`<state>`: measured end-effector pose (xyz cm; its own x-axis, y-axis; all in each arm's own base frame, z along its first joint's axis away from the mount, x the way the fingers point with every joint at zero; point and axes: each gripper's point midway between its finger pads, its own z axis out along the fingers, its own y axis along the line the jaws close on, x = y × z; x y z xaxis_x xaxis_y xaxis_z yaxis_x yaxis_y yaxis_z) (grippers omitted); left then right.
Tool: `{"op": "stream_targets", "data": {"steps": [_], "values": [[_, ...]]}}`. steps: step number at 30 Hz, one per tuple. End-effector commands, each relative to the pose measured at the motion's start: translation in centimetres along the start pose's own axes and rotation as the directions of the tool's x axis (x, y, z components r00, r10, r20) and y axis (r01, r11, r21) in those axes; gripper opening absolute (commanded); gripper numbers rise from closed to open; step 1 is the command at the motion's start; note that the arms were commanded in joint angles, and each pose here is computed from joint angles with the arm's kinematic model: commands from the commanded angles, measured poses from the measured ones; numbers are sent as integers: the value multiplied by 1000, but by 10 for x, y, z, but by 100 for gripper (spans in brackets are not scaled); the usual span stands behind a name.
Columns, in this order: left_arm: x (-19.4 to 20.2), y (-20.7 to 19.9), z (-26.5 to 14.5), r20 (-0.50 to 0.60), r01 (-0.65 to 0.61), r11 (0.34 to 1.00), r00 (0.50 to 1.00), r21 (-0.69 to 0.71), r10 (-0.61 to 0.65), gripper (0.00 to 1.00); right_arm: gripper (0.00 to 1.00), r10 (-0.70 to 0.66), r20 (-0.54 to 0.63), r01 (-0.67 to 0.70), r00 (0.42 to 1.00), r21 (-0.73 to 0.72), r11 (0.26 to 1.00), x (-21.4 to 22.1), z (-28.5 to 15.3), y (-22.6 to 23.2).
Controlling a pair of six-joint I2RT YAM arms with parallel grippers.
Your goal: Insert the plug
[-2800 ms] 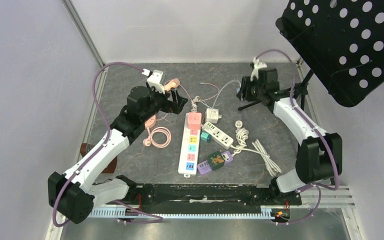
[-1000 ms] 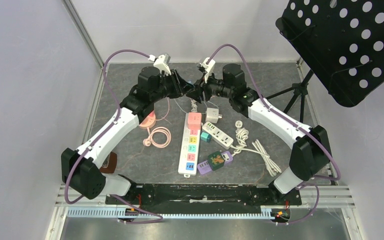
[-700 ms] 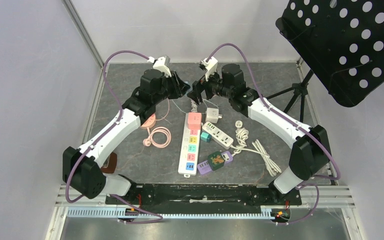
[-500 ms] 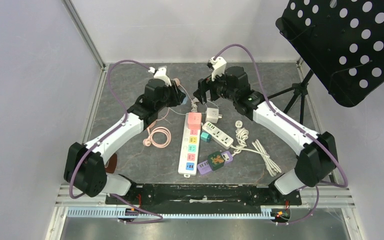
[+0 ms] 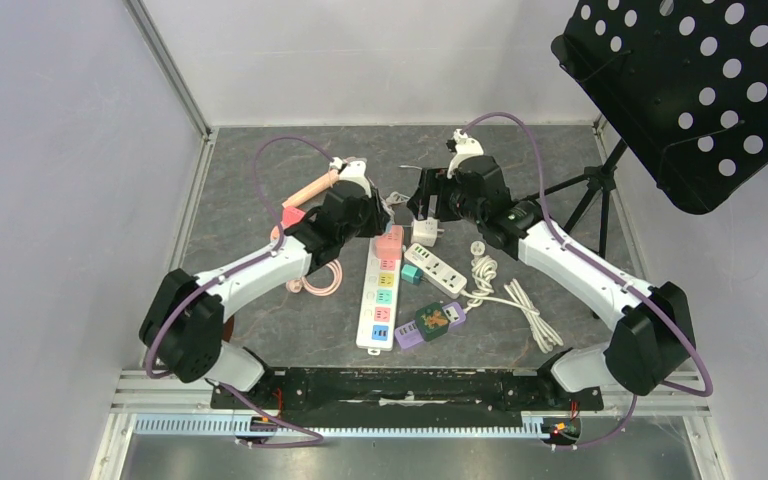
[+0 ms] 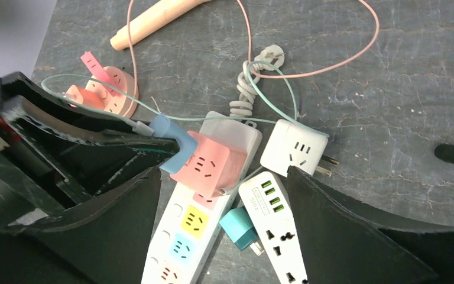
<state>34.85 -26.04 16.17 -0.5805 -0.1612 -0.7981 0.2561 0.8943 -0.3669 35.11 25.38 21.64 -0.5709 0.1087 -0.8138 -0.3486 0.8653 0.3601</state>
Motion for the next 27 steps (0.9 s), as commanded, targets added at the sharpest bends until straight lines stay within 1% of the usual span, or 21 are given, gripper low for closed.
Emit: {"op": "stream_targets", "data": {"steps": [1, 8, 10, 14, 18, 21, 27], "values": [[-9, 0, 11, 59, -38, 997, 997, -73, 42, 2, 80, 46, 49, -48, 998, 37, 998, -11, -9, -4], [1, 4, 20, 44, -60, 992, 997, -110, 65, 2, 80, 52, 49, -54, 997, 43, 998, -9, -10, -5], [1, 4, 18, 46, -67, 991, 996, -119, 73, 2, 80, 53, 50, -55, 997, 47, 997, -9, -11, -6], [8, 10, 6, -1, -82, 987, 997, -141, 83, 2, 80, 56, 50, -59, 997, 61, 996, -8, -13, -9], [13, 1, 0, -41, -82, 991, 996, -104, 78, 2, 80, 63, 38, -65, 997, 64, 996, -2, -11, -10], [19, 2, 0, -67, -88, 990, 995, -112, 81, 2, 79, 66, 27, -67, 997, 66, 996, 1, -10, -11], [22, -3, 7, -81, -87, 991, 994, -99, 80, 2, 79, 59, 16, -60, 998, 72, 996, 4, -9, -13]]}}
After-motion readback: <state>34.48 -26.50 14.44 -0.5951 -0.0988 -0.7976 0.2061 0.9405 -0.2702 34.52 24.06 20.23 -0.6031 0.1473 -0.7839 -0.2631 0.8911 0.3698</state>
